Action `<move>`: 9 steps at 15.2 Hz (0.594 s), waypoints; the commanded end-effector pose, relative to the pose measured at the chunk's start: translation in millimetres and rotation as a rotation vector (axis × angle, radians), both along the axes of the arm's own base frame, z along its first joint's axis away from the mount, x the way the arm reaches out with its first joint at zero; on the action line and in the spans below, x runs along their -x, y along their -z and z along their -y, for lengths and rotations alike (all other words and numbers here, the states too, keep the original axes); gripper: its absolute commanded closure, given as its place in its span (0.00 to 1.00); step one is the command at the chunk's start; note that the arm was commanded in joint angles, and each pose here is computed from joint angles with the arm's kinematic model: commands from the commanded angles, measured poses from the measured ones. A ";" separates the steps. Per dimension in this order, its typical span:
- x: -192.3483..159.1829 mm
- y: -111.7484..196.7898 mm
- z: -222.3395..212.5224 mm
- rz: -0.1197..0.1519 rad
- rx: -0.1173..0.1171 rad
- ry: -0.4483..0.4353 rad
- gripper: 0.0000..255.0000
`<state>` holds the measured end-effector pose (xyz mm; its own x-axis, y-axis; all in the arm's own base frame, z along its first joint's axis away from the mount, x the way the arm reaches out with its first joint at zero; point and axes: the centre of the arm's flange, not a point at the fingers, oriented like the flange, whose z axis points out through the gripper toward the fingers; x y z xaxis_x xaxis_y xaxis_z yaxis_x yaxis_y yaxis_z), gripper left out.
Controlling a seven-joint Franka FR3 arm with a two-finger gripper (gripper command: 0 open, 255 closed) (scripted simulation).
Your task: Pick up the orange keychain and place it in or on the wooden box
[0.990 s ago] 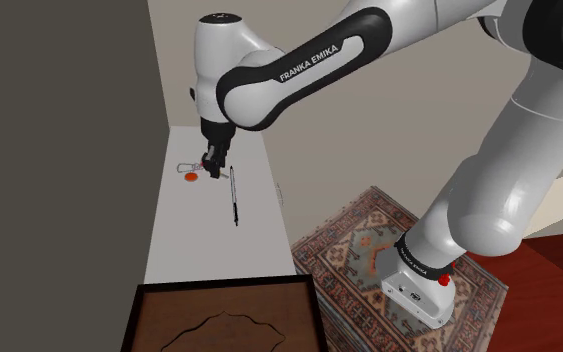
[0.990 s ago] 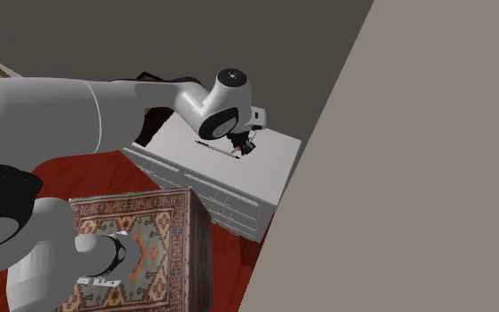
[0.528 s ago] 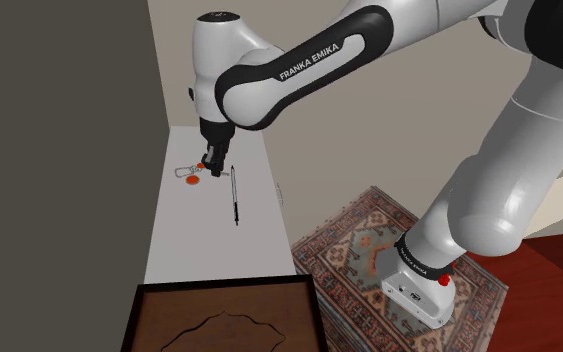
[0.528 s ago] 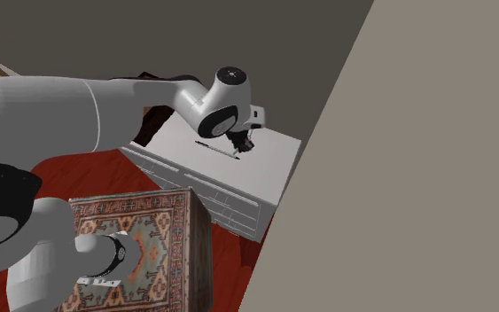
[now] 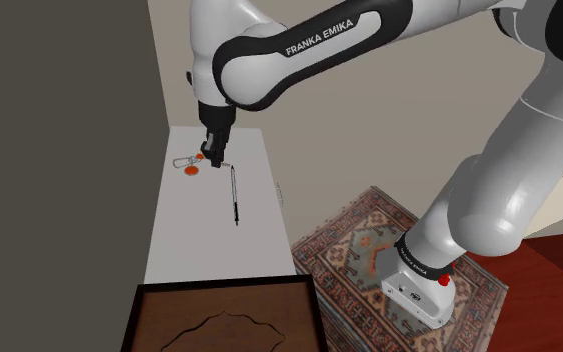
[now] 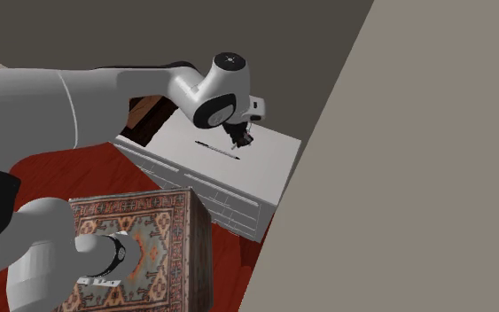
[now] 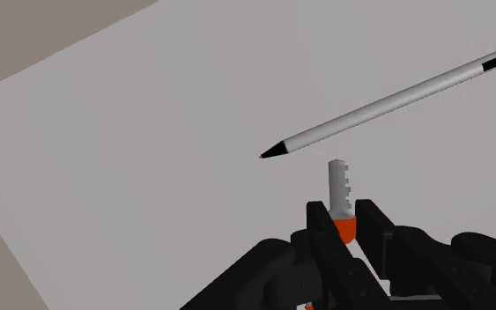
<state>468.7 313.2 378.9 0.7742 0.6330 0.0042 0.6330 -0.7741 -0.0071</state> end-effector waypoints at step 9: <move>0.3 -53.7 0.0 0.000 0.000 0.000 1.00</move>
